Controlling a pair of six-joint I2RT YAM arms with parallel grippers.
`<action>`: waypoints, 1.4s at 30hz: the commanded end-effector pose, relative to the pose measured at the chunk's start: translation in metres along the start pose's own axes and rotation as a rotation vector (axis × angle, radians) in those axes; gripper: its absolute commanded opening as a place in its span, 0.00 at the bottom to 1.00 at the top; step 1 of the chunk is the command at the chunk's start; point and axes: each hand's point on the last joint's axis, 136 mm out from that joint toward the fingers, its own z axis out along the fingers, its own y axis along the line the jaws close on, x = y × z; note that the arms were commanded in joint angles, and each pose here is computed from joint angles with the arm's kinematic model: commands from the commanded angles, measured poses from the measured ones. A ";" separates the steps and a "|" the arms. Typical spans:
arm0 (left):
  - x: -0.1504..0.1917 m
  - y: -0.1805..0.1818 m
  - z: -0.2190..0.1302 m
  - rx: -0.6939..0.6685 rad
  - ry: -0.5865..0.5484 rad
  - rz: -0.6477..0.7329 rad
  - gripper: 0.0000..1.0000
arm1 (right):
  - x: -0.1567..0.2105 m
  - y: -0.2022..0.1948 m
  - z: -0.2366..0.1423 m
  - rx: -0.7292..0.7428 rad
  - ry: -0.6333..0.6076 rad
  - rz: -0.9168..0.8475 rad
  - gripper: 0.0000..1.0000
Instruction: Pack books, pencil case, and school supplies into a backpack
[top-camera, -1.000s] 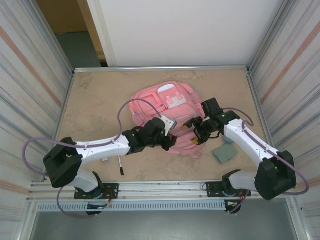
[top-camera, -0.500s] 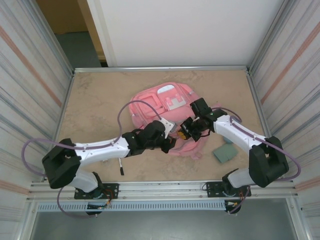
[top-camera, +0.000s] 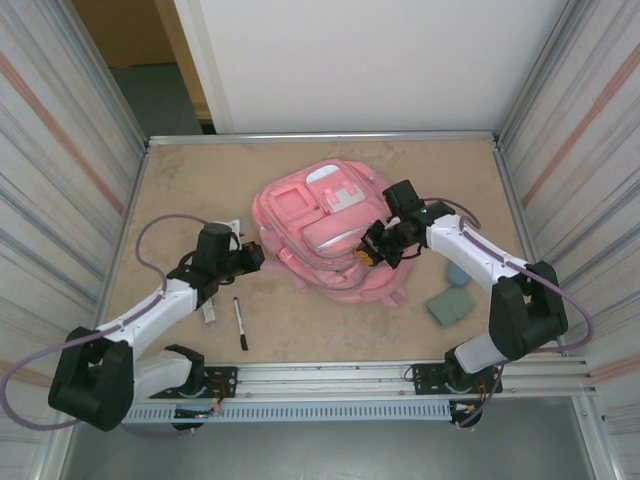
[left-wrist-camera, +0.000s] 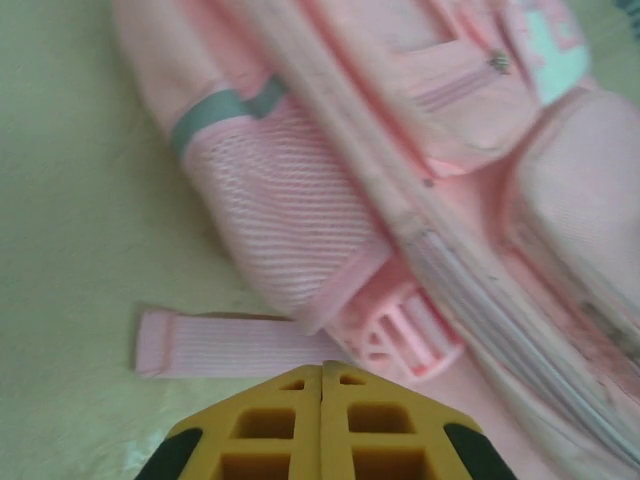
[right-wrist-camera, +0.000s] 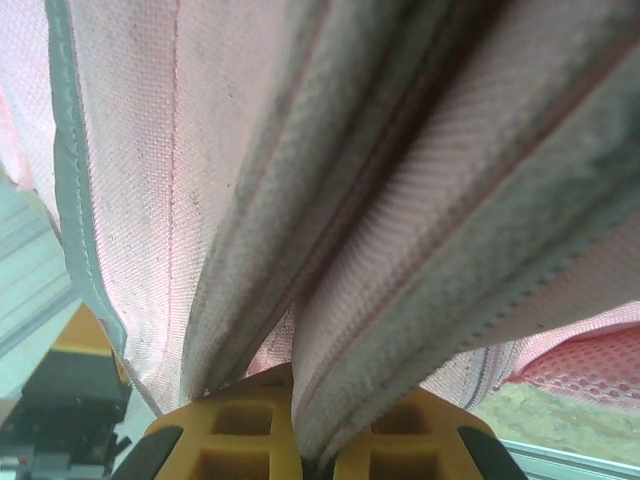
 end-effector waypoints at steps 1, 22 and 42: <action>-0.004 -0.027 0.003 0.129 0.041 -0.016 0.00 | 0.015 0.020 -0.004 -0.042 0.066 -0.084 0.00; 0.095 -0.169 -0.013 0.137 0.277 0.060 0.50 | 0.028 0.046 0.015 -0.059 0.082 -0.134 0.00; 0.091 -0.139 0.002 -0.161 0.219 0.077 0.17 | 0.036 0.042 0.028 -0.040 0.110 -0.120 0.00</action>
